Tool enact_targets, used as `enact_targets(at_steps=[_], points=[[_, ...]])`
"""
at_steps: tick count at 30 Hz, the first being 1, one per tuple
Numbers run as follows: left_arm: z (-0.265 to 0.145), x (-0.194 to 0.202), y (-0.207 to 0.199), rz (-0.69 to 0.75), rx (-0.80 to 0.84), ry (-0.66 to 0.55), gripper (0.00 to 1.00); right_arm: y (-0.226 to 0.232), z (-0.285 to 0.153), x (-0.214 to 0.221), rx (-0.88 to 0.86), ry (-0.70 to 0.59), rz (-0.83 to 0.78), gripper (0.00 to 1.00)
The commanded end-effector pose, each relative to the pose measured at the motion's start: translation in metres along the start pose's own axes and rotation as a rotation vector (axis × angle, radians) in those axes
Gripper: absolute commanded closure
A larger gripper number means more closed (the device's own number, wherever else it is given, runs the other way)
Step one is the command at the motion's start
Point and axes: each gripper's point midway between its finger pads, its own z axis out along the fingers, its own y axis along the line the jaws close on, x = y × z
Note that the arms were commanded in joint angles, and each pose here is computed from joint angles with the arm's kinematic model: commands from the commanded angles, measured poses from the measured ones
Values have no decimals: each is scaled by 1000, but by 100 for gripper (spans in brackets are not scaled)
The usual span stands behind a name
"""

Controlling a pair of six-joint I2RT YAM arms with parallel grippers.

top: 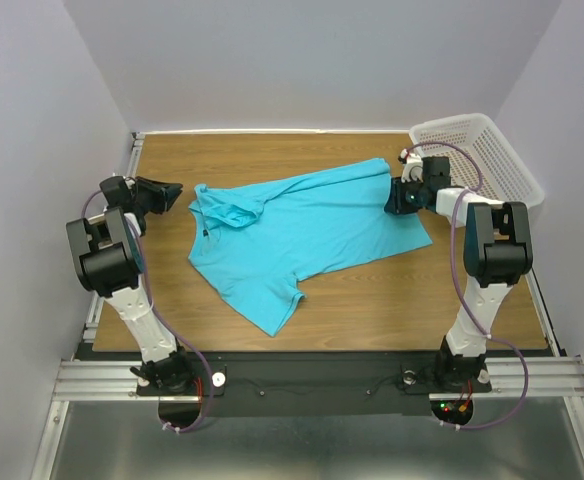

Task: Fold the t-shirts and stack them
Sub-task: Fold the tshirt

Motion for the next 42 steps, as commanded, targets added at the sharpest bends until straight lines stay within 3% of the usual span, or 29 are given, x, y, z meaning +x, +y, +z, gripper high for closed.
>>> enact_targets(at_steps=[1,7,11,17,21,36,42], points=[[-4,-31,-29,152,22,-84,64,-27,10,83,124,252,43,63],[-3,-31,-22,300,-44,-41,60,-25,10,83,116,252,43,63],[8,-14,-12,383,-88,69,59,-25,12,85,110,257,45,63],[13,-6,19,518,-250,99,59,-23,11,84,101,254,49,63],[18,10,42,609,-366,206,59,-21,12,85,93,256,53,63],[32,33,48,685,-403,316,58,-21,12,85,91,258,52,63],[30,46,57,704,-426,378,65,-20,12,84,88,256,55,63]])
